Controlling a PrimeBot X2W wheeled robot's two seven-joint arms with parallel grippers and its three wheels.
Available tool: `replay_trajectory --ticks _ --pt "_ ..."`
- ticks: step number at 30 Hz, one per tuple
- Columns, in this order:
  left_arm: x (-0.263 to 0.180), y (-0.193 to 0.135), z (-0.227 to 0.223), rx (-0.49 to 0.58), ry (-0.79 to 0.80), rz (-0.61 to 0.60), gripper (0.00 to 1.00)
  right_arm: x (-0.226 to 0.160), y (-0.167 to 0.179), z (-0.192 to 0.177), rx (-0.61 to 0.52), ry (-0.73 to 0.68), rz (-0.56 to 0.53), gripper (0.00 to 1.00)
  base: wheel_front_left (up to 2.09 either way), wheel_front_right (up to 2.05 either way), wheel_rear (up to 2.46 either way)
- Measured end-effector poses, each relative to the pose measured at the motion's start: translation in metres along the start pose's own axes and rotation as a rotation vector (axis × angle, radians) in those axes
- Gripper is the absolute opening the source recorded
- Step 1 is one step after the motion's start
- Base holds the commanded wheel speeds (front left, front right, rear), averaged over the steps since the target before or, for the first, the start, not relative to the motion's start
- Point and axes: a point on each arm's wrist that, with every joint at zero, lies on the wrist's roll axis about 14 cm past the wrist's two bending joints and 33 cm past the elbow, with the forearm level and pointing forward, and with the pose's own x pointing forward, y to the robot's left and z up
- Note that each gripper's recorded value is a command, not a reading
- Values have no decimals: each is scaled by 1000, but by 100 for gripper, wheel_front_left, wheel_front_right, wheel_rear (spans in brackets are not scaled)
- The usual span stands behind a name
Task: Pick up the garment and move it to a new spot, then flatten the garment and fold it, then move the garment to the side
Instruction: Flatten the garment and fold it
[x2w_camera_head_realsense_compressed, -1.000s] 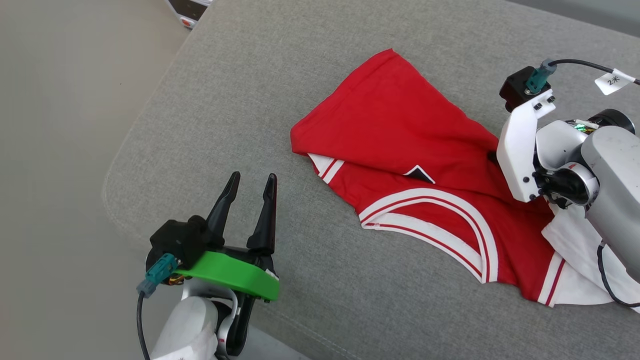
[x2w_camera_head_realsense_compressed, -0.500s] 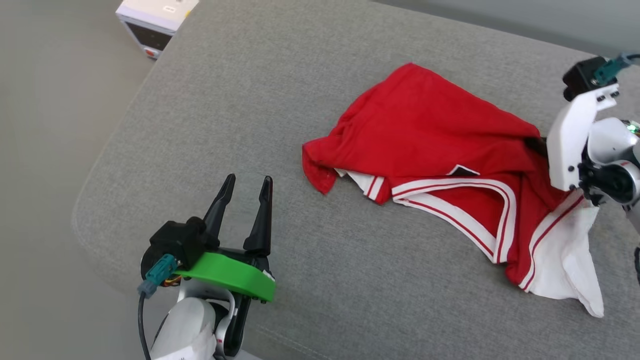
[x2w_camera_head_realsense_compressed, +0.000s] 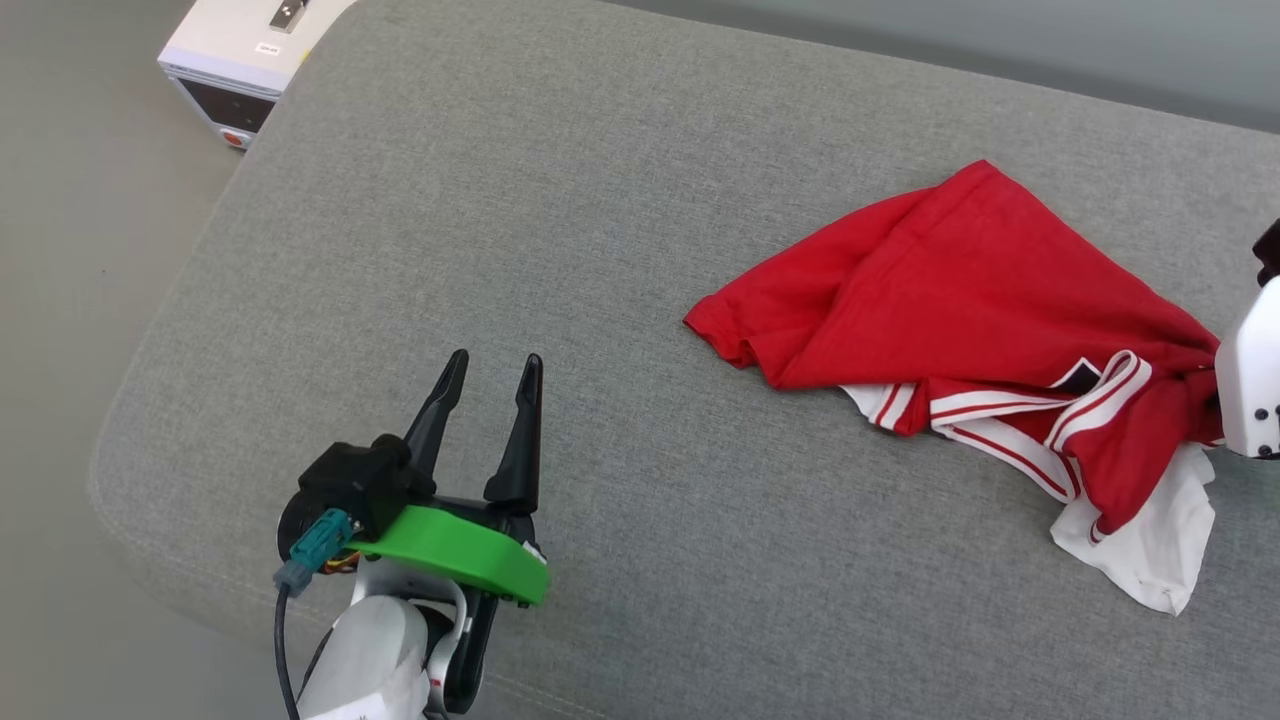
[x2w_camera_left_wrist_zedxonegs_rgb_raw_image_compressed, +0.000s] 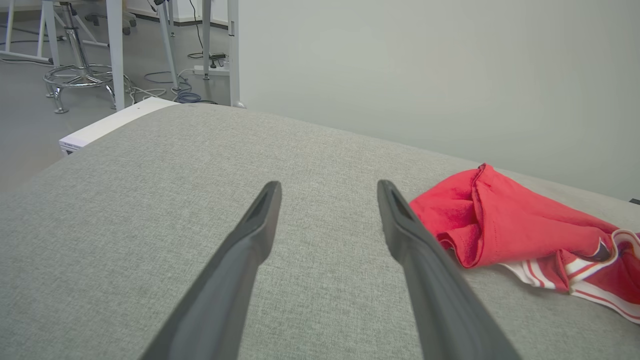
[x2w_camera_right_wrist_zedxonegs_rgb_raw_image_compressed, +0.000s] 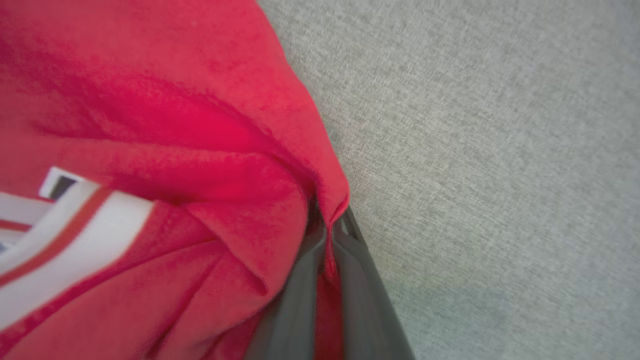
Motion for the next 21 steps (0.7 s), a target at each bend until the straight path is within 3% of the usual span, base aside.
replay_trajectory --ticks 2,3,4,14,21 --pt "1 -2 -1 -1 2 -6 100 -1 -7 -7 -5 10 -24 0 0 0 0" --pt "2 -2 -1 -1 3 -9 100 -1 -7 -6 -9 -3 -29 26 0 0 0" --pt "2 -4 -2 -2 3 -13 100 -2 -7 -3 -11 -32 -33 100 0 0 0" --pt "0 -19 11 -1 -33 -78 100 -57 25 61 3 -520 20 100 0 0 0" --pt "-12 -31 14 -16 -48 -111 100 -109 36 63 71 -776 34 100 0 0 0"
